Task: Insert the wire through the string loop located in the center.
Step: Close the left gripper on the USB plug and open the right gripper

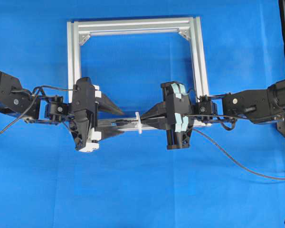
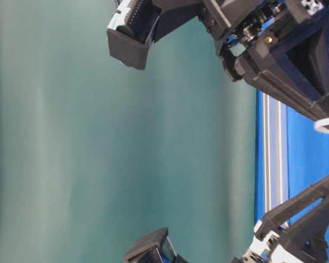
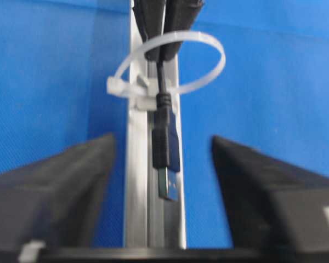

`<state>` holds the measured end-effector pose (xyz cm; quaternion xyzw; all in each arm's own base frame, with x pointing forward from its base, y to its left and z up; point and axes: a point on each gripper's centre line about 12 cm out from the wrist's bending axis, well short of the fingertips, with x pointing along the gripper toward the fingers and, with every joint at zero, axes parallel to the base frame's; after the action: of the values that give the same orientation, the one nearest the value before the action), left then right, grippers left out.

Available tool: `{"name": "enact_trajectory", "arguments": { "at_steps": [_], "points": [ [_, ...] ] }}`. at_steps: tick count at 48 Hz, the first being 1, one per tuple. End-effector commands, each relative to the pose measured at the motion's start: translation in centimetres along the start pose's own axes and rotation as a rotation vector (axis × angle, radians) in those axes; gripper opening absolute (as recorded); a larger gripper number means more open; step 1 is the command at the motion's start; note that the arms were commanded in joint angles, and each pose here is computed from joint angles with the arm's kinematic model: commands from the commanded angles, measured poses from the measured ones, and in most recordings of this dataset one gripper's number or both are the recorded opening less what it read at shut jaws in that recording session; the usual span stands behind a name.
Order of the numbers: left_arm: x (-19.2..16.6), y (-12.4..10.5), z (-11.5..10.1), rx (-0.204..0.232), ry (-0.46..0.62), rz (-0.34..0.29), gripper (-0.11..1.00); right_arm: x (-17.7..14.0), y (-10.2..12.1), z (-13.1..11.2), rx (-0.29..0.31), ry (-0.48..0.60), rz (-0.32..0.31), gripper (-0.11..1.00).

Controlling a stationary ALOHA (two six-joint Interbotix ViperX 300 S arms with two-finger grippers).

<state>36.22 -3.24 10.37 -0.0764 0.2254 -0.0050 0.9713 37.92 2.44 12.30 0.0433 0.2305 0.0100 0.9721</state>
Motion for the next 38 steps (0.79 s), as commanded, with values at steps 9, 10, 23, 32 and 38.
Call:
{"name": "enact_trajectory", "arguments": {
  "at_steps": [9, 10, 23, 32, 38],
  "points": [
    [0.12, -0.11, 1.04, 0.000, -0.032, -0.005, 0.08, -0.06, 0.24, 1.10, -0.002, -0.036, 0.006, -0.02],
    [0.14, -0.11, 1.08, -0.002, -0.032, -0.004, 0.08, -0.03, 0.17, 1.07, -0.002, -0.036, 0.005, -0.02],
    [0.15, -0.11, 1.04, -0.002, -0.029, -0.004, 0.08, -0.03, 0.17, 1.03, -0.002, -0.033, 0.005, -0.02],
    [0.12, -0.10, 0.99, 0.000, -0.027, -0.004, 0.08, -0.08, 0.16, 0.93, -0.003, -0.026, 0.004, 0.00],
    [0.15, -0.11, 1.04, -0.002, -0.029, -0.004, 0.08, -0.06, 0.15, 0.98, 0.000, -0.026, 0.003, 0.20]
  ]
}}
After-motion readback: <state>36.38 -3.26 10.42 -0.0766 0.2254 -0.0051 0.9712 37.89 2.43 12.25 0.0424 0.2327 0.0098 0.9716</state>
